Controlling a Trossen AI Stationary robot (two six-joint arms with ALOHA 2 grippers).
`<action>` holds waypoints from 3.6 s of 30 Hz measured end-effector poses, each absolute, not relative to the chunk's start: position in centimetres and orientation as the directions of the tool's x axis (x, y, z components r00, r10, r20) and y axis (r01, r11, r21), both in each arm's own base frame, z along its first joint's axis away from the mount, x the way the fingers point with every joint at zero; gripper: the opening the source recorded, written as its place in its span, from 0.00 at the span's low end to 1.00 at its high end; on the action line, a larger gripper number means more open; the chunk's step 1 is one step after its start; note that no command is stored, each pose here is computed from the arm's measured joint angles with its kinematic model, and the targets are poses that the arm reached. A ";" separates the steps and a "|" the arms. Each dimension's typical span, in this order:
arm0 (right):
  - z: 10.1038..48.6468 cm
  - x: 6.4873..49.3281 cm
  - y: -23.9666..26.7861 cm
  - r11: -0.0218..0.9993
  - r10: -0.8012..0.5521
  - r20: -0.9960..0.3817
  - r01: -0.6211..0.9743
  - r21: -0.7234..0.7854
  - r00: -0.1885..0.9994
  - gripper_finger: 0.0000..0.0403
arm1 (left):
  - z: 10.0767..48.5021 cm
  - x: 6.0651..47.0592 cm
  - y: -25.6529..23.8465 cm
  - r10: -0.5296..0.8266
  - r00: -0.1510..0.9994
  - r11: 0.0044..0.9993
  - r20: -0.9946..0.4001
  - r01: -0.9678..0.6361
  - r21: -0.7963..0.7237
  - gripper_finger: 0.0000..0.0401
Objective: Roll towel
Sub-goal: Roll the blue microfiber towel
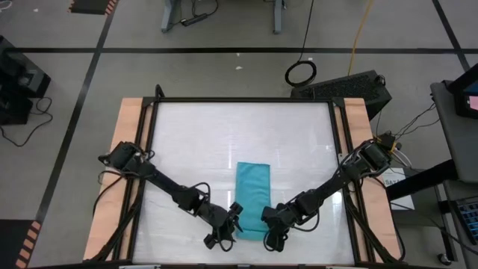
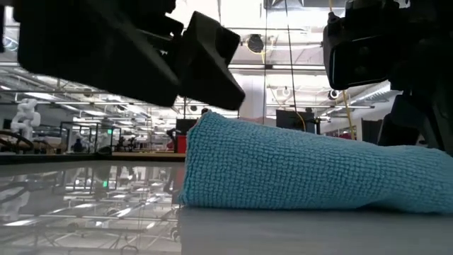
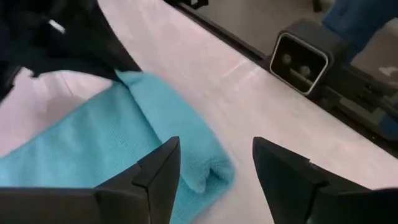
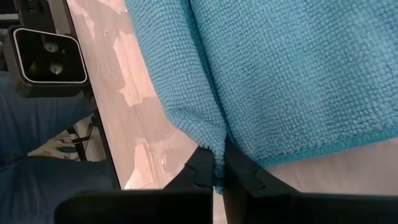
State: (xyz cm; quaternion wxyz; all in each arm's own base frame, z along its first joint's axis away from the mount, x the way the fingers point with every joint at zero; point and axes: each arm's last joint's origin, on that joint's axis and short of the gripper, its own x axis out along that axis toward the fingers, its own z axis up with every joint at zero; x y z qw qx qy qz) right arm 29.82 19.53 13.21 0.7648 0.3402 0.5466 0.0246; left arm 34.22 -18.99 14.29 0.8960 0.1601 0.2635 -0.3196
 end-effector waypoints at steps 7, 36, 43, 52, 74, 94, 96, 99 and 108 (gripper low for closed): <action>13.2 29.9 19.5 0.764 0.408 -0.818 0.338 0.549 0.407 0.00 | 12.4 34.5 -19.5 -0.479 0.630 0.738 -0.611 0.667 0.108 0.51; 13.3 29.9 19.6 0.743 0.419 -0.808 0.354 0.567 0.415 0.00 | 11.7 34.7 -19.1 -0.366 0.684 0.918 -0.631 0.378 -0.122 0.02; 13.8 29.9 19.6 0.710 0.434 -0.798 0.386 0.588 0.417 0.00 | 12.2 34.8 -18.2 -0.454 0.614 0.886 -0.646 0.237 -0.398 0.01; 15.0 30.0 19.3 0.678 0.453 -0.774 0.393 0.621 0.442 0.00 | 12.1 34.9 -17.7 -0.480 0.577 0.842 -0.661 0.093 -0.531 0.01; 16.1 24.7 23.7 0.993 0.105 -0.771 -0.106 0.049 0.628 0.55 | 13.0 34.7 -16.9 -0.469 0.604 0.836 -0.644 0.069 -0.544 0.01; 11.6 25.6 25.0 0.917 -0.074 -0.692 -0.224 -0.330 0.718 0.52 | 13.1 35.6 -15.1 -0.465 0.618 0.810 -0.634 0.008 -0.587 0.01; 11.2 25.7 25.0 0.921 -0.104 -0.680 -0.187 -0.341 0.726 0.52 | 13.2 35.6 -15.1 -0.477 0.614 0.805 -0.629 0.016 -0.594 0.01; 11.1 25.9 24.8 0.920 -0.144 -0.655 -0.144 -0.364 0.741 0.52 | 13.2 35.5 -15.2 -0.510 0.592 0.795 -0.624 0.048 -0.605 0.01; 11.0 27.4 23.0 0.930 -0.178 -0.671 -0.100 -0.354 0.720 0.50 | 13.1 35.4 -15.4 -0.566 0.544 0.771 -0.619 0.083 -0.632 0.01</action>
